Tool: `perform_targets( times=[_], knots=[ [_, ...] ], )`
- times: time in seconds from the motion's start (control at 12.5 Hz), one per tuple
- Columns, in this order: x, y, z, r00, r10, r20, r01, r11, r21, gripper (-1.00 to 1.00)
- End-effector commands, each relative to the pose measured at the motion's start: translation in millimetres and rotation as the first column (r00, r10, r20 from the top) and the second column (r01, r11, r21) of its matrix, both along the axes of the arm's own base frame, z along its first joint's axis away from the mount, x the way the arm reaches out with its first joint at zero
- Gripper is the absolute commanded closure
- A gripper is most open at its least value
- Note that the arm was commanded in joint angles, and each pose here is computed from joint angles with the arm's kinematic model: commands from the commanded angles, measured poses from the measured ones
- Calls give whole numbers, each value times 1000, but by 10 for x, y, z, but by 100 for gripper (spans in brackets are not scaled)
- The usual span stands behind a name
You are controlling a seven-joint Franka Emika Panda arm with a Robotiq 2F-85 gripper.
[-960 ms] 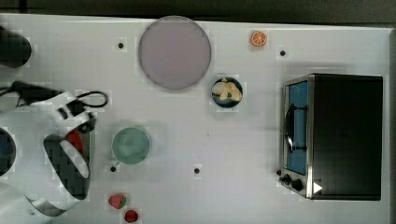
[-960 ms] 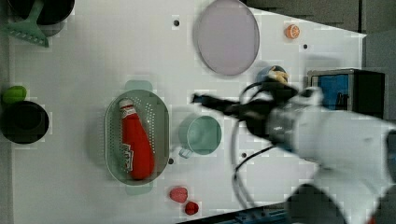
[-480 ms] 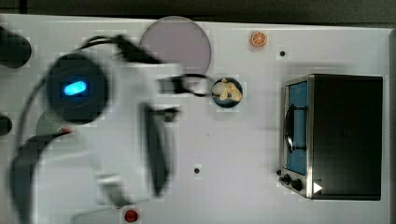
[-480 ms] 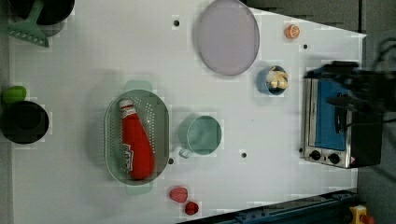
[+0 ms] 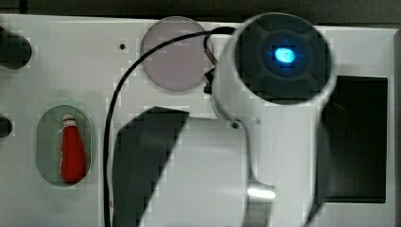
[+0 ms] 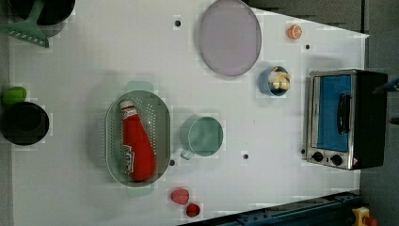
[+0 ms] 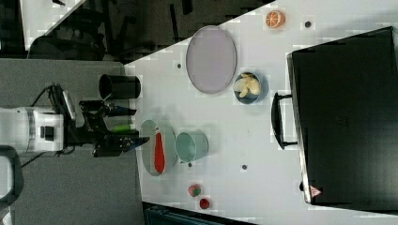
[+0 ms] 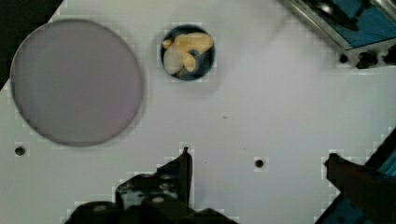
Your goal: Pick Ketchup from the table and place it in strainer.
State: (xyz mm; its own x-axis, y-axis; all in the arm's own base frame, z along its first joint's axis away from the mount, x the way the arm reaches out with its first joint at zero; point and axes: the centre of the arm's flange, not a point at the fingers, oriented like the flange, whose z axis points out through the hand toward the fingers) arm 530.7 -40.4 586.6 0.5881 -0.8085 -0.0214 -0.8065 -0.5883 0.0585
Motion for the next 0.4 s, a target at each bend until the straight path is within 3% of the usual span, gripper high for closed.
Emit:
perform_targets(
  times=[0.08, 0.4],
  knots=[
    [-12, 332, 123, 998, 63, 15, -63, 998, 11, -100],
    [4, 240, 118, 999, 46, 27, -47, 999, 11, -100]
  ],
)
